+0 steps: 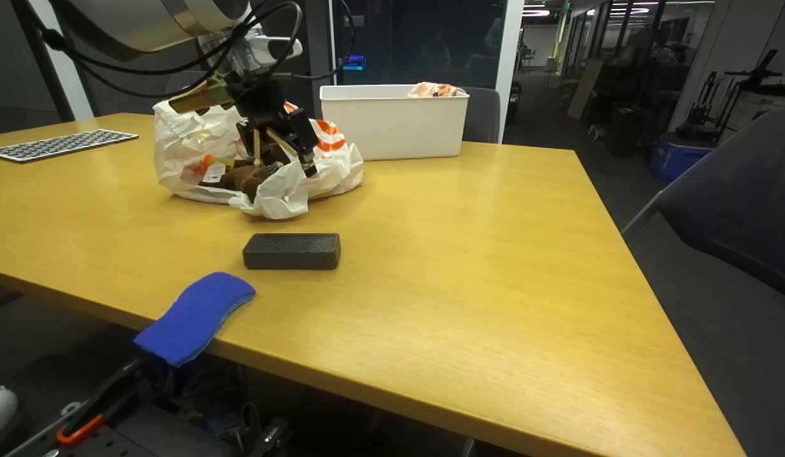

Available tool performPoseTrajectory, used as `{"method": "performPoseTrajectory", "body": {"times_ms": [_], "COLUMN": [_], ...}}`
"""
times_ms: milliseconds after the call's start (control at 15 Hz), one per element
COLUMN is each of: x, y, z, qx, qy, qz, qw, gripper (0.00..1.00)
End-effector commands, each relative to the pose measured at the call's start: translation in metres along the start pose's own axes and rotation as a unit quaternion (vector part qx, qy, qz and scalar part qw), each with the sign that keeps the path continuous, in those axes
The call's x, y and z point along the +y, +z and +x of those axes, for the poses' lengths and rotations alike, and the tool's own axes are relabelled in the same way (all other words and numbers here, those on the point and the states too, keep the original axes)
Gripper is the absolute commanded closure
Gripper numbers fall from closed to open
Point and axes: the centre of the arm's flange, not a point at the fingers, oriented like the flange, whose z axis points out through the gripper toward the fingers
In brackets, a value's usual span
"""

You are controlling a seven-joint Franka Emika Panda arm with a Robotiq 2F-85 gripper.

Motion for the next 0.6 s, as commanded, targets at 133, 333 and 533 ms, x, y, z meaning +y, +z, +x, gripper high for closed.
{"method": "performPoseTrajectory", "body": {"times_ms": [133, 333, 533], "x": [-0.0081, -0.0122, -0.0109], "y": [0.0050, 0.0108, 0.0141], "z": [-0.0019, -0.0013, -0.0009], "qx": [-0.007, -0.010, -0.006], "qy": [0.029, 0.039, 0.045], "qz": [0.041, 0.055, 0.072], "qw": [0.9987, 0.9977, 0.9964], "gripper": [0.00, 0.00, 0.34]}}
